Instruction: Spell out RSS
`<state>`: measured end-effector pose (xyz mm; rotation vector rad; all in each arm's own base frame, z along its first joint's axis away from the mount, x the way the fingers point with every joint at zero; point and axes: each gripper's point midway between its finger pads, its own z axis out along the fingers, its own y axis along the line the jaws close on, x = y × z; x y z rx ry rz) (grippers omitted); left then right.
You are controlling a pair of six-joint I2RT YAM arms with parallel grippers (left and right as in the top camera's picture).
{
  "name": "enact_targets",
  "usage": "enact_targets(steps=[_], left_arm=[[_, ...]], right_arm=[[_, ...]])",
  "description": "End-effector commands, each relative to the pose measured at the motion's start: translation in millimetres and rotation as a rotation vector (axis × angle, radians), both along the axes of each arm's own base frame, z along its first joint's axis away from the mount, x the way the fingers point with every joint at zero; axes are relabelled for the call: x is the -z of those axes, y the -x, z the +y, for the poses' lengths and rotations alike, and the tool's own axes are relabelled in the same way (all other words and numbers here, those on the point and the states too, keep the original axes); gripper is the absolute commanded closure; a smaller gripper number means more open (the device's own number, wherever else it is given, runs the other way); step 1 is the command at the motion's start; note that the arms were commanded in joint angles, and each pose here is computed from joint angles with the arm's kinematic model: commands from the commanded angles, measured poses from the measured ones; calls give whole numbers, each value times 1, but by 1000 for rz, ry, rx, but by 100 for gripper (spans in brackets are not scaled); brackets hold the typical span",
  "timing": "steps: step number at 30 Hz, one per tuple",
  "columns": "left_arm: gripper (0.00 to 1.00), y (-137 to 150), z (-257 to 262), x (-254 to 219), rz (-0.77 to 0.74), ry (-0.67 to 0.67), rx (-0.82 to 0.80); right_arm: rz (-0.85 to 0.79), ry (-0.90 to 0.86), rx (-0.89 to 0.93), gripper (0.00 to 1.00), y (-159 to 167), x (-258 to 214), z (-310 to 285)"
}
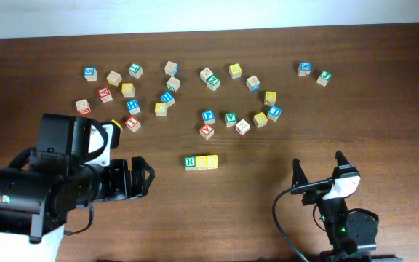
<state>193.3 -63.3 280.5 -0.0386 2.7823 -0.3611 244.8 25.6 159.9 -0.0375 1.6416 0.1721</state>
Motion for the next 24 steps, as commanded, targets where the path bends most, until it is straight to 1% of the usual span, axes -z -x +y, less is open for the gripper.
enact_targets(steps=[1,8,24], left_arm=[[1,0,0,0,-3,-7,7],[1,0,0,0,-3,-7,7],[1,0,0,0,-3,-7,7]], right_arm=[[-6,62,8,2,0,2,-3],[-1,73,38,2,0,4,-8],[-4,70,37,2,0,3,-8]])
